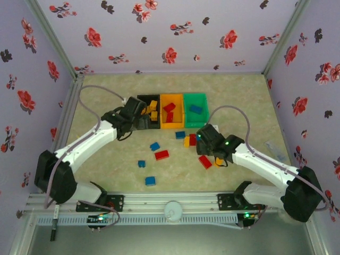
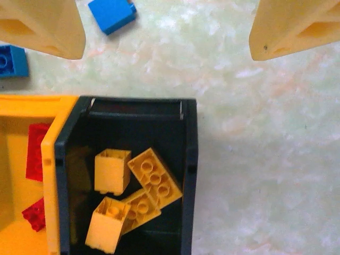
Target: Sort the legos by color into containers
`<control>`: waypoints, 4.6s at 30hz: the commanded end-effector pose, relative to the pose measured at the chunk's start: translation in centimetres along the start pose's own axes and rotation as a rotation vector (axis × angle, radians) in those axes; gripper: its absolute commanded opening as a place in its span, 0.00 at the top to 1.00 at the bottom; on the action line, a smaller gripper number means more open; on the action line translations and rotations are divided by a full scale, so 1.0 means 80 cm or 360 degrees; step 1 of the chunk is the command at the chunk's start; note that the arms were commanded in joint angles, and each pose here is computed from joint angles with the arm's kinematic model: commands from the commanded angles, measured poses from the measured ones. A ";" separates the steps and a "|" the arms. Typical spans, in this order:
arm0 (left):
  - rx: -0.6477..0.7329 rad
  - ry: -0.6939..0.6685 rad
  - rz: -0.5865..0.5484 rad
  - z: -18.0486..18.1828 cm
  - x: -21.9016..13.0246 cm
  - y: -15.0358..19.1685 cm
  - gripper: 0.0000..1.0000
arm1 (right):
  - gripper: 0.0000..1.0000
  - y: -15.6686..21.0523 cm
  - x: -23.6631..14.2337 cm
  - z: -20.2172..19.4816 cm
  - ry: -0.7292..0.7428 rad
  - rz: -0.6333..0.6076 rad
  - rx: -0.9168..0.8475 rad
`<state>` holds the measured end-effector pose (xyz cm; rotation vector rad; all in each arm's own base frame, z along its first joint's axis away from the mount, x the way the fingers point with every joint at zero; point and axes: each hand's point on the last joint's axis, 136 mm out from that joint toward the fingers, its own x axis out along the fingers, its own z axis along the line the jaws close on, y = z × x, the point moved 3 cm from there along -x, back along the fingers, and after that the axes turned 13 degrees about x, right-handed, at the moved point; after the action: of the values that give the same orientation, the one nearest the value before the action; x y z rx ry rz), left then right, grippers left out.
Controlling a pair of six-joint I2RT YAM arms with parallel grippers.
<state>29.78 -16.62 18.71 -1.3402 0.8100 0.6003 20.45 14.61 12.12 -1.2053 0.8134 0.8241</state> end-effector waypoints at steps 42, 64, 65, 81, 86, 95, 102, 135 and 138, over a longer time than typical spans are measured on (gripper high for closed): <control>-0.0061 -0.0031 0.0100 0.014 -0.006 0.057 0.19 | 0.47 0.076 0.056 -0.003 0.0060 0.0275 0.0006; -0.0060 -0.0010 0.0078 0.014 -0.020 0.060 0.19 | 0.71 0.010 0.021 0.040 -0.0016 0.0051 -0.0094; -0.0060 -0.0011 0.0083 0.014 -0.020 0.062 0.19 | 0.71 0.005 0.019 0.044 -0.0022 0.0032 -0.0092; -0.0003 -0.0003 0.0110 0.014 -0.033 0.074 0.19 | 0.72 -0.122 0.005 0.166 -0.0229 -0.0217 -0.0243; 0.0014 0.0004 0.0108 0.016 -0.041 0.078 0.19 | 0.73 -0.166 0.031 0.190 -0.0238 -0.0227 -0.0226; 0.0030 0.0014 0.0092 0.020 -0.054 0.079 0.18 | 0.73 -0.218 0.088 0.207 -0.0170 -0.0183 -0.0202; 0.0037 0.0012 0.0102 0.022 -0.056 0.082 0.18 | 0.72 -0.229 0.104 0.206 -0.0164 -0.0162 -0.0177; 0.0035 0.0058 0.0308 -0.007 -0.022 0.163 0.17 | 0.39 -0.163 0.059 0.152 -0.0224 -0.0104 -0.0150; 0.0038 0.0062 0.0334 -0.013 -0.017 0.176 0.17 | 0.39 -0.156 0.056 0.138 -0.0170 -0.0100 -0.0171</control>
<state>18.18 -15.01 12.12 -1.2290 0.9893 0.7039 34.86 24.47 14.96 -1.2558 0.6579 0.9221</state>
